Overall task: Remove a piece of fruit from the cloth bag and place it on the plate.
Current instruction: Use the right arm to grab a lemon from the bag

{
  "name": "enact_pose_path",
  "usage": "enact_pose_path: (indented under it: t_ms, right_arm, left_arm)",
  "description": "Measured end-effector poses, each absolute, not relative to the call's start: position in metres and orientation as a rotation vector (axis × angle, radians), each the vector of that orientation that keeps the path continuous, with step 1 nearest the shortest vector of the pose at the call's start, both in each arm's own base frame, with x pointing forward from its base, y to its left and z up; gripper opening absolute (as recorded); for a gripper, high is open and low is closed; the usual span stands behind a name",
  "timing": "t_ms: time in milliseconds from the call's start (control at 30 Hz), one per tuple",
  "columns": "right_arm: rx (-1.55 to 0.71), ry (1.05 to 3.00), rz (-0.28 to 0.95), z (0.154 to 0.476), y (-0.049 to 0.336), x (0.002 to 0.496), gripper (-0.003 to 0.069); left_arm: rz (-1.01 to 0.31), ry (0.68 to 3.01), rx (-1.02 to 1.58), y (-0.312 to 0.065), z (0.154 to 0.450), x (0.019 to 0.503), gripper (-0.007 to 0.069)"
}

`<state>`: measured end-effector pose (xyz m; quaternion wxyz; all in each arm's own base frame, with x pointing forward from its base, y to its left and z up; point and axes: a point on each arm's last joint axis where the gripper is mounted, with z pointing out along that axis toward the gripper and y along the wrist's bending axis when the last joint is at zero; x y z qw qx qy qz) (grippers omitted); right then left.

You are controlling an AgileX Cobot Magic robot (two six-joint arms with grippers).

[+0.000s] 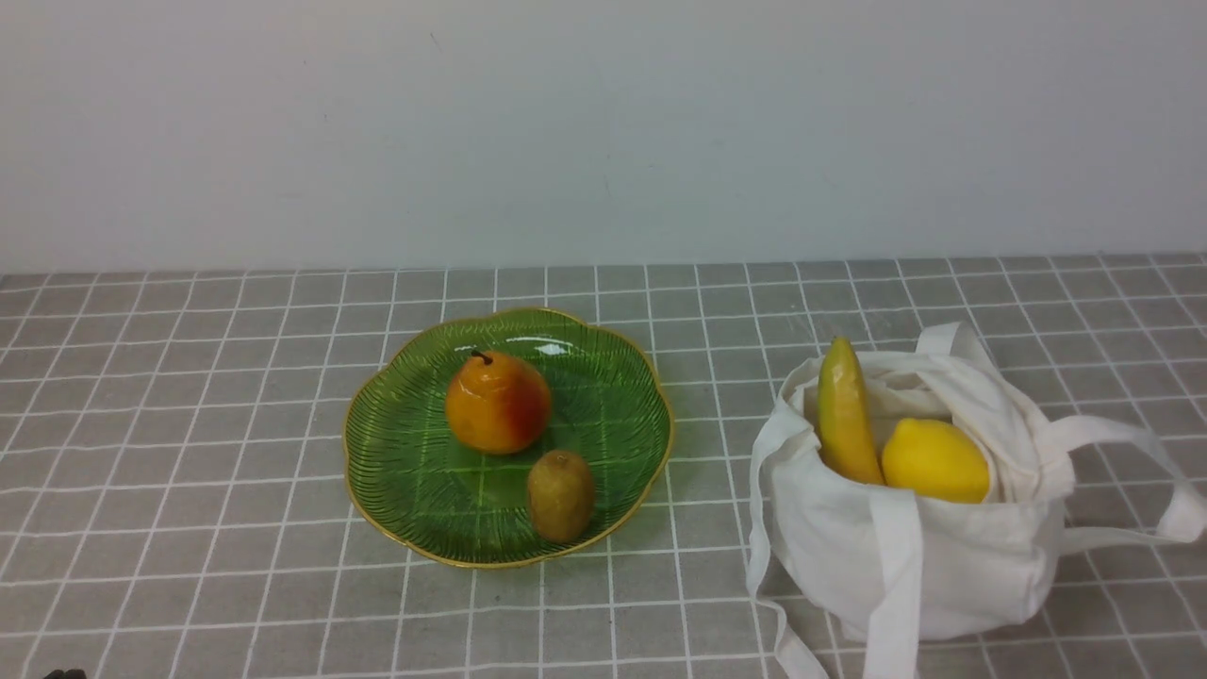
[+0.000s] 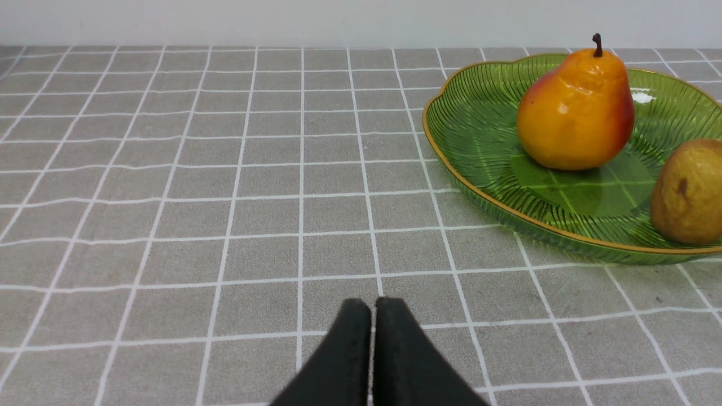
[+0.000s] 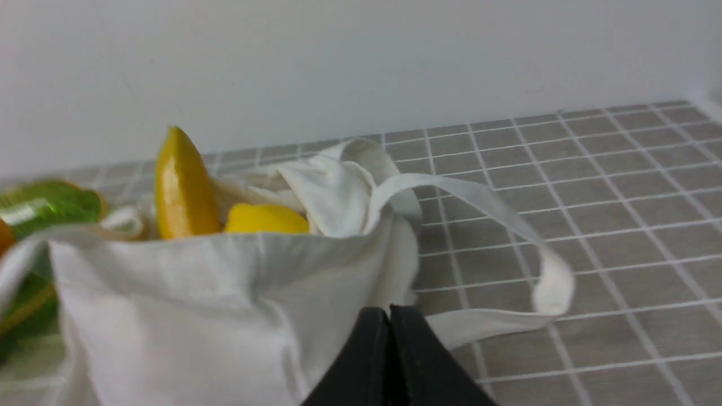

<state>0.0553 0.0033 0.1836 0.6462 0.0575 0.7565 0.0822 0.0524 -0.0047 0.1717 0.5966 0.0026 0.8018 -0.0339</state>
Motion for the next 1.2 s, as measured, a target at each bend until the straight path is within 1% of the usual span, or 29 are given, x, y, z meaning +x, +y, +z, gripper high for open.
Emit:
enact_pose_path:
  t_ms: [67,100,133,167,200,267,433,533,600,667,700,733,767,800,833,900,933,967,1000,1100,1133,1167,1200]
  right_arm:
    - [0.301,1.626,0.388,0.191,0.005,0.056,-0.0013]
    - [0.349,1.594,0.441,0.193,0.005,0.056,-0.0013]
    - [0.457,1.522,0.558,0.198,0.004,0.056,-0.0013]
    - [0.527,1.476,0.630,0.201,0.004,0.056,-0.0013]
    - [0.572,1.445,0.677,0.202,0.003,0.056,-0.0013]
    - [0.645,1.394,0.749,0.205,0.002,0.056,-0.0013]
    - [0.696,1.310,0.779,0.210,-0.002,0.056,-0.0013]
    - [0.751,1.217,0.808,0.214,-0.007,0.055,-0.0013]
    - [0.769,1.152,0.844,0.228,-0.009,0.052,-0.0013]
    - [0.707,1.126,0.835,0.252,-0.008,0.048,-0.0013]
    - [0.701,1.126,0.833,0.255,-0.008,0.048,-0.0013]
    - [0.611,1.175,0.783,0.277,-0.003,0.047,-0.0013]
    - [0.528,1.254,0.725,0.292,0.001,0.050,-0.0013]
    - [0.463,1.336,0.681,0.303,0.005,0.054,-0.0013]
    - [0.455,1.352,0.678,0.305,0.006,0.055,-0.0013]
    - [0.329,1.553,0.595,0.324,0.015,0.071,-0.0013]
    - [0.278,1.630,0.561,0.329,0.017,0.078,-0.0013]
    - [0.190,1.779,0.511,0.336,0.022,0.093,-0.0013]
    - [0.175,1.809,0.506,0.336,0.023,0.095,-0.0013]
    - [0.003,2.067,0.425,0.339,0.029,0.136,-0.0013]
    - [-0.007,2.060,0.420,0.341,0.029,0.136,-0.0013]
    - [-0.086,2.155,0.390,0.339,0.031,0.159,-0.0013]
    - [-0.094,2.149,0.385,0.340,0.031,0.159,-0.0013]
  left_arm:
    - [-0.079,1.861,0.006,-0.005,0.172,0.052,-0.0008]
    - [-0.079,1.861,0.006,-0.005,0.172,0.052,-0.0008]
    - [-0.079,1.861,0.006,-0.005,0.172,0.052,-0.0008]
    - [-0.079,1.861,0.006,-0.005,0.172,0.052,-0.0008]
    - [-0.079,1.861,0.006,-0.005,0.172,0.052,-0.0008]
    - [-0.079,1.861,0.006,-0.005,0.172,0.052,-0.0008]
    - [-0.079,1.861,0.006,-0.005,0.172,0.052,-0.0008]
    - [-0.079,1.861,0.006,-0.005,0.172,0.052,-0.0008]
    - [-0.079,1.861,0.006,-0.005,0.172,0.052,-0.0008]
    - [-0.079,1.861,0.006,-0.005,0.172,0.052,-0.0008]
    - [-0.079,1.861,0.006,-0.005,0.172,0.052,-0.0008]
    - [-0.079,1.861,0.006,-0.005,0.172,0.052,-0.0008]
    - [-0.079,1.861,0.006,-0.005,0.172,0.052,-0.0008]
    - [-0.079,1.861,0.006,-0.005,0.172,0.052,-0.0008]
    - [-0.079,1.861,0.006,-0.005,0.172,0.052,-0.0008]
    - [-0.079,1.861,0.006,-0.005,0.172,0.052,-0.0008]
    - [-0.079,1.861,0.006,-0.005,0.172,0.052,-0.0008]
    - [-0.079,1.861,0.006,-0.005,0.172,0.052,-0.0008]
    - [-0.079,1.861,0.006,-0.005,0.172,0.052,-0.0008]
    - [-0.079,1.861,0.006,-0.005,0.172,0.052,-0.0008]
    - [-0.079,1.861,0.006,-0.005,0.172,0.052,-0.0008]
    - [-0.079,1.861,0.006,-0.005,0.172,0.052,-0.0008]
    - [-0.079,1.861,0.006,-0.005,0.172,0.052,-0.0008]
